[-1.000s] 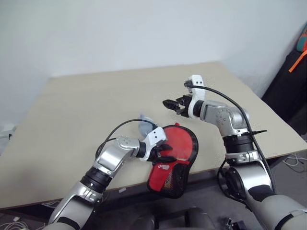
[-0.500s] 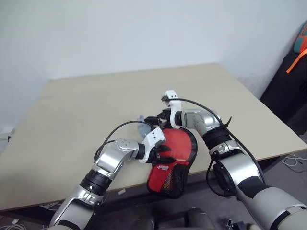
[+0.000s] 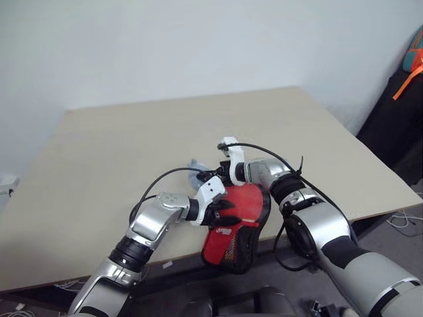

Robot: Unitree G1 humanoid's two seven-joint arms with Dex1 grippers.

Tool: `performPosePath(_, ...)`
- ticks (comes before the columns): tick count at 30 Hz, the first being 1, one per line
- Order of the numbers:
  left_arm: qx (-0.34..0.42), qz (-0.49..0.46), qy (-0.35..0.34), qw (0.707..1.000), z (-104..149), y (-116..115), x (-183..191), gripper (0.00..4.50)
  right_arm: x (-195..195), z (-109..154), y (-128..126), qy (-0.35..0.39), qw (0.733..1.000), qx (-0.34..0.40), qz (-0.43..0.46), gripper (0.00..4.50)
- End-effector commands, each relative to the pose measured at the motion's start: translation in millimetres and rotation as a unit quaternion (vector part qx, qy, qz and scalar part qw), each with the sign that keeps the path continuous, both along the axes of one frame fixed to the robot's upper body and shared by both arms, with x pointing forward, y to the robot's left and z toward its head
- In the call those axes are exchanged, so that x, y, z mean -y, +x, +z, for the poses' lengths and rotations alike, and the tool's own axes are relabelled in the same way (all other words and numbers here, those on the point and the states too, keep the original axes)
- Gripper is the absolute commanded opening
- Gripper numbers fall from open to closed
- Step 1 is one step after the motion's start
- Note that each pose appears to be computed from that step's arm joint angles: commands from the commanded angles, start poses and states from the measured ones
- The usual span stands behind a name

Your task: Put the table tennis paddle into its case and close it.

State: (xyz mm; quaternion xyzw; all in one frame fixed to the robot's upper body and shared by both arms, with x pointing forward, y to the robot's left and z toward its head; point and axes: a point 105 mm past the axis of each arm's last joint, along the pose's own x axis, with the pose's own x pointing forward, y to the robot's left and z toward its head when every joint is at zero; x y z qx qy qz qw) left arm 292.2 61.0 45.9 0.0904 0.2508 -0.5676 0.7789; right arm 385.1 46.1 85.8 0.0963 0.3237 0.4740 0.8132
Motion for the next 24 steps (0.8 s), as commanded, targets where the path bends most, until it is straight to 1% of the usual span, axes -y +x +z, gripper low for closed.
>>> performPosePath(1, -0.065, 0.023, 0.050, 0.996, -35.8, -12.1, -13.2, 2.80, -10.4, 24.0, 4.6, 0.016, 0.999, 0.035, 0.013, 4.31)
performPosePath(3, -0.066, 0.027, 0.050, 0.996, -36.0, -11.9, -13.8, 2.80, -10.5, 26.3, 8.2, 0.023, 0.999, 0.043, 0.000, 3.86)
performPosePath(4, -0.067, 0.029, 0.050, 0.996, -36.2, -12.0, -14.3, 2.80, -10.4, 28.3, 9.9, 0.030, 0.999, 0.045, -0.008, 3.54)
performPosePath(7, -0.068, 0.031, 0.049, 0.996, -35.9, -12.2, -15.0, 2.80, -8.1, 27.7, 13.6, 0.030, 0.998, 0.043, -0.028, 2.38)
performPosePath(12, -0.068, 0.032, 0.050, 0.996, -33.9, -12.7, -14.7, 2.80, -9.5, 17.5, 7.9, 0.019, 0.999, 0.021, -0.022, 0.62)
performPosePath(13, -0.068, 0.032, 0.050, 0.996, -33.7, -12.8, -14.6, 2.80, -9.8, 15.9, 7.0, 0.018, 0.999, 0.014, -0.023, 0.17)
performPosePath(14, -0.069, 0.032, 0.051, 0.996, -33.7, -12.8, -14.3, 2.80, -10.4, 14.4, 5.5, 0.016, 1.000, 0.010, -0.020, 0.04)
performPosePath(18, -0.069, 0.032, 0.052, 0.996, -33.8, -13.0, -14.2, 2.80, -16.5, 11.1, -2.7, 0.013, 1.000, 0.000, 0.007, 0.04)
performPosePath(24, -0.070, 0.035, 0.054, 0.995, -35.4, -13.7, -15.2, 2.80, -19.3, 4.6, -6.1, -0.008, 1.000, 0.011, 0.020, 0.04)
